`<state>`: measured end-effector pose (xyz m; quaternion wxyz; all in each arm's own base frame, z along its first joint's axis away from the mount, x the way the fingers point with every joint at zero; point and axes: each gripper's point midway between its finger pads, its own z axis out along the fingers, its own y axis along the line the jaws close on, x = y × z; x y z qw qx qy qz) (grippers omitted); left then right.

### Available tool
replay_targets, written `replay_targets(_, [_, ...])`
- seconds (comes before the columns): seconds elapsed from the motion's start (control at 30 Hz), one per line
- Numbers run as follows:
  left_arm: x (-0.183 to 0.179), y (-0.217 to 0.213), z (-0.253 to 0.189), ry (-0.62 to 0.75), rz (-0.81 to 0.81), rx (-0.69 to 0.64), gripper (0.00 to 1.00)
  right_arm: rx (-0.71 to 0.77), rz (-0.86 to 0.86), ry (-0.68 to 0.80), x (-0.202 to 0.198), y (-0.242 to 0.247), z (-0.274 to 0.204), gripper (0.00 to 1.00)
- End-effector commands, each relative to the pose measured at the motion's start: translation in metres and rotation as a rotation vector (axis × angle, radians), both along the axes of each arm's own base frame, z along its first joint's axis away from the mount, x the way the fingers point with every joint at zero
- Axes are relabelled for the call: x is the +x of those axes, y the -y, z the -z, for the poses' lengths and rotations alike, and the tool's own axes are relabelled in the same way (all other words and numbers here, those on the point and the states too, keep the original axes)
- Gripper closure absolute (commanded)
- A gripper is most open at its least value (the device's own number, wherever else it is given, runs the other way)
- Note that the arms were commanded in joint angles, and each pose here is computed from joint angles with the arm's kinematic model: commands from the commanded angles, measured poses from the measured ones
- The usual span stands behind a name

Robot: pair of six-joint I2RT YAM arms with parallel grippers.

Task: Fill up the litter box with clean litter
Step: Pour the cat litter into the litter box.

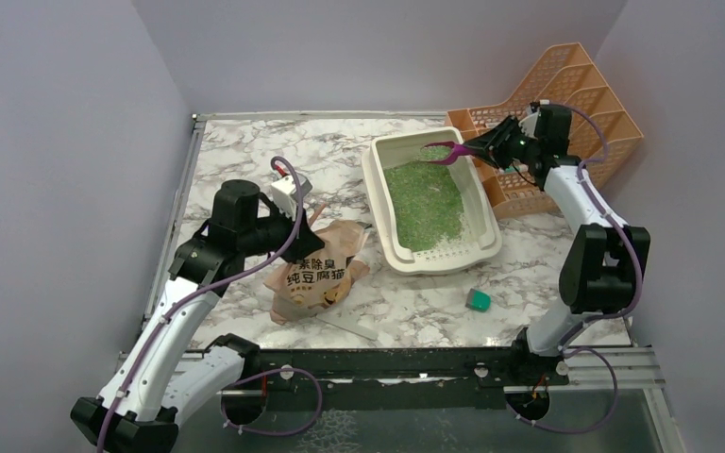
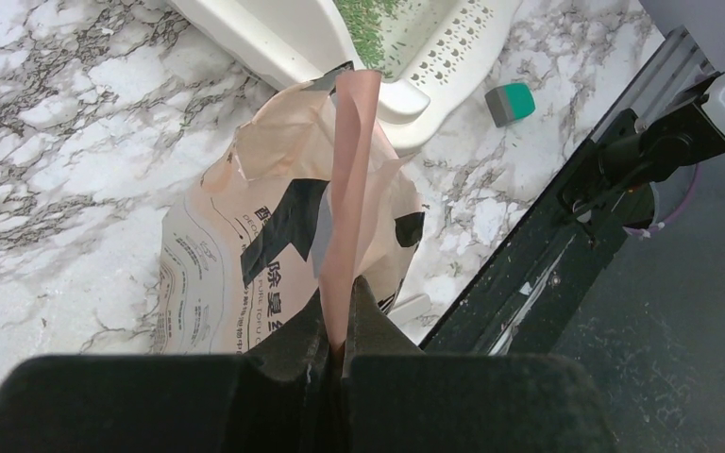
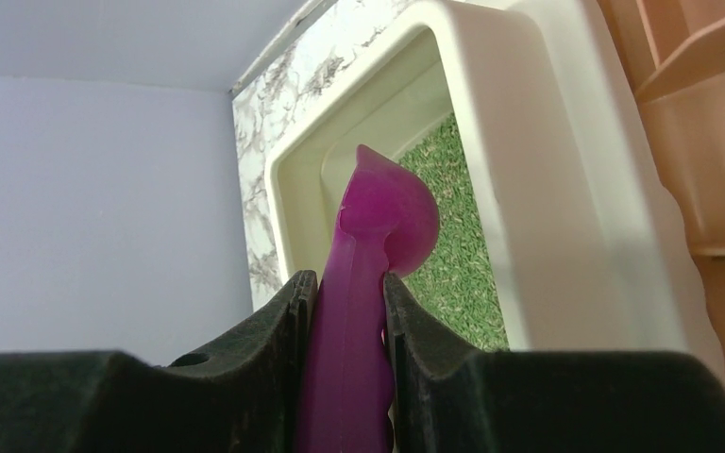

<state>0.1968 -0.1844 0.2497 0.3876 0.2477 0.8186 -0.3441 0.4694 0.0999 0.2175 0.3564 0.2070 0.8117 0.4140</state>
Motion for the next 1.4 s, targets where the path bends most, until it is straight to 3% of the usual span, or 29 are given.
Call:
replay_targets(0.0, [0.004, 0.006, -0.037, 0.154, 0.019, -0.084, 1.0, -0.038, 0.022, 0.029, -0.015, 0.012, -0.011, 0.99])
replay_targets(0.97, [-0.009, 0.006, -0.038, 0.176, 0.04, -0.12, 1.0, -0.18, 0.155, 0.043, -0.07, 0.066, -0.025, 0.99])
replay_targets(1.37, [-0.017, 0.006, -0.036, 0.179, 0.054, -0.132, 1.0, -0.167, 0.106, 0.024, -0.116, 0.063, -0.028, 0.99])
